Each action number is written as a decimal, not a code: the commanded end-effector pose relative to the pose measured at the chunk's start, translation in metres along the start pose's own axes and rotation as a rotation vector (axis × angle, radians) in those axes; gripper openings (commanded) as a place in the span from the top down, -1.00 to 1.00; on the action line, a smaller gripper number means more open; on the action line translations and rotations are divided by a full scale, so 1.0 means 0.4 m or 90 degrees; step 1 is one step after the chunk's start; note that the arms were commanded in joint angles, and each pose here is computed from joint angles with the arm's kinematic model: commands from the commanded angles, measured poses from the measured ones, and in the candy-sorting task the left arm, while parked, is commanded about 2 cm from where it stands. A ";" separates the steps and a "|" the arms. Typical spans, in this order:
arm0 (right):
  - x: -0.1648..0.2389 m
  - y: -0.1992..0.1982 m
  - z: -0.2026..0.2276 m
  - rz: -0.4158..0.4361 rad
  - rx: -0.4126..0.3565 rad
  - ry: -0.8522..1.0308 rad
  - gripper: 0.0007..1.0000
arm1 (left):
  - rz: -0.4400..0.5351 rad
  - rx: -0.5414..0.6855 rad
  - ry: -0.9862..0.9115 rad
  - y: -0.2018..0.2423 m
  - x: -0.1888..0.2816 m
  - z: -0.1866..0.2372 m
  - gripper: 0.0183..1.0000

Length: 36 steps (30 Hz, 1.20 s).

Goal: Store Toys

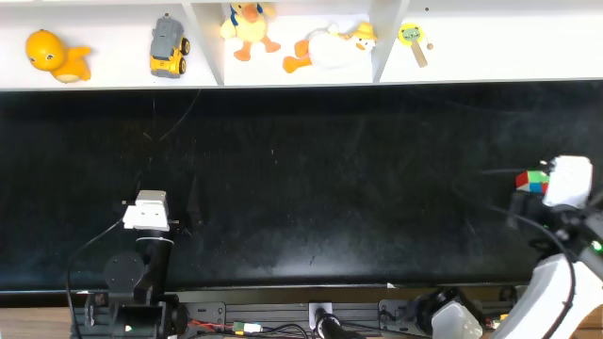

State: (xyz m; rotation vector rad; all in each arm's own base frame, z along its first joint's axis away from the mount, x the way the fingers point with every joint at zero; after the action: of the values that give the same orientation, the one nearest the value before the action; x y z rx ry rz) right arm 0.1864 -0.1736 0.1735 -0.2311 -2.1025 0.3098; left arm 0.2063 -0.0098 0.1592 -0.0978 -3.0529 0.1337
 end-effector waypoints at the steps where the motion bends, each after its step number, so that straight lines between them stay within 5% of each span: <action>1: -0.040 -0.043 0.021 -0.038 0.095 -0.025 -1.00 | -0.004 -0.010 -0.004 0.002 0.002 -0.002 -1.00; 12: -0.178 -0.072 0.008 -0.179 0.033 -0.035 -0.99 | -0.004 -0.010 -0.004 0.002 0.002 -0.002 -1.00; 24: -0.256 -0.047 0.025 -0.213 -0.031 0.038 -0.98 | -0.004 -0.010 -0.004 0.002 0.002 -0.002 -1.00; 36: -0.289 -0.055 0.017 -0.208 -0.034 0.022 -0.42 | -0.004 -0.010 -0.004 0.002 0.002 -0.002 -1.00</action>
State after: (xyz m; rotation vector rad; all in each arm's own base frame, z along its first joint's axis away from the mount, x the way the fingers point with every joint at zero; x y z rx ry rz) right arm 0.2326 -0.2253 0.0782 0.0825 -2.0484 0.0536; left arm 0.2063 -0.0098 0.1592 -0.0978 -3.0529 0.1331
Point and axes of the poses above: each gripper's point midway between its finger pads, its own x axis back along the fingers, its own y axis along the line the jaws close on, z = x × y, the point moved 4 cm from there along x, back along the fingers, and after that the axes turned 7 degrees about x, right-handed, at the moved point
